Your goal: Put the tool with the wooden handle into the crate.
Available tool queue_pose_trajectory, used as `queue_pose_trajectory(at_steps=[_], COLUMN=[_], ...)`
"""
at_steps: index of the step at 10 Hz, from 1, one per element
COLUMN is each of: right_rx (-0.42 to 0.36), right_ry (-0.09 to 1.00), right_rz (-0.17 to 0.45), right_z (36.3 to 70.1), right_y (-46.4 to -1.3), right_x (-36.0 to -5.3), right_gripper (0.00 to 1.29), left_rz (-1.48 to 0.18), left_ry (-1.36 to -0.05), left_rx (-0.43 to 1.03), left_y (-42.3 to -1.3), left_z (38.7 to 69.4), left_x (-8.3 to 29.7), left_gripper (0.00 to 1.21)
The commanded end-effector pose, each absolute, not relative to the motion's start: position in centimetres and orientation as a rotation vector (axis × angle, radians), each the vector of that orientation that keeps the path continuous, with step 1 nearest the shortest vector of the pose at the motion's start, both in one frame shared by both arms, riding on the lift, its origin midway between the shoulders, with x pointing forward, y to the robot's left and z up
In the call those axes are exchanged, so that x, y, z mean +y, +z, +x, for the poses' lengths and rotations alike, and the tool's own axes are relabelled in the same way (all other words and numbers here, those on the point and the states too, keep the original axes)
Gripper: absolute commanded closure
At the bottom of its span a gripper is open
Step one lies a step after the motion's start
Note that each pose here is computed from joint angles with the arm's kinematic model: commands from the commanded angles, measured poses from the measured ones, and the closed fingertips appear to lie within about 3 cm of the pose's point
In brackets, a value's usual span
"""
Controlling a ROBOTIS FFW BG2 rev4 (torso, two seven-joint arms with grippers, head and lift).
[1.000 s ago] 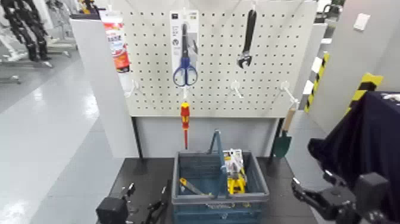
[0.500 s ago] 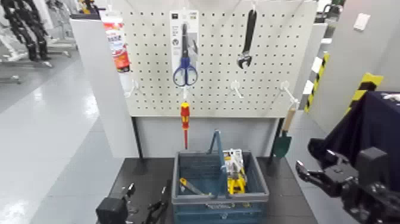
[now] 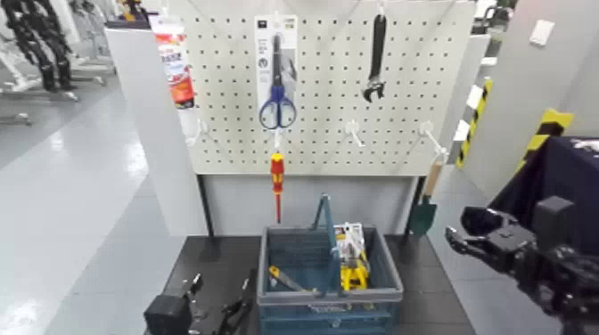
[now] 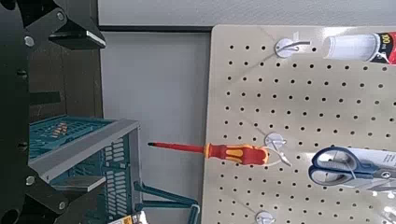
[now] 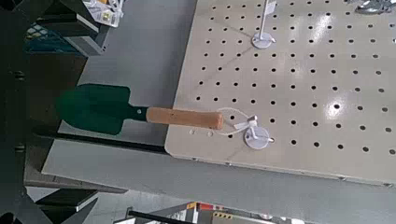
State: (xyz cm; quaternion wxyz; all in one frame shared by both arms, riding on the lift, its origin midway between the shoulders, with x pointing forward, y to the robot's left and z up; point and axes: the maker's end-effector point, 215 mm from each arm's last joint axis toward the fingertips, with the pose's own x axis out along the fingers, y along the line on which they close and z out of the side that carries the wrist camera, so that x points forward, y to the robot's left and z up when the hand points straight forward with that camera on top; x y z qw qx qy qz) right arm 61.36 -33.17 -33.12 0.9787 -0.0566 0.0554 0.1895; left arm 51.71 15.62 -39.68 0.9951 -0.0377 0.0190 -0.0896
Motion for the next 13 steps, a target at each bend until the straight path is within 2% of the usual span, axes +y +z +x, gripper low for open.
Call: queue_pose_trajectory(at_steps=[1, 8, 13], right_rx=[0.132, 0.142, 0.119], right_ry=[0.4, 0.465, 0.506], right_rz=[-0.121, -0.138, -0.154], right_z=[63.5, 67.9, 70.1], right_y=[-33.5, -33.8, -32.3], right_x=[-33.9, -32.3, -30.6], right_gripper=[0.09, 0.08, 0.08], left_rz=[-0.075, -0.076, -0.075], left_ry=[-0.182, -0.193, -0.205], left_rx=[0.041, 0.037, 0.031], left_y=[-39.8, -39.8, -39.6], left_z=[51.7, 52.0, 52.2], left_x=[15.5, 15.1, 14.6], left_gripper=[0.26, 0.26, 0.26])
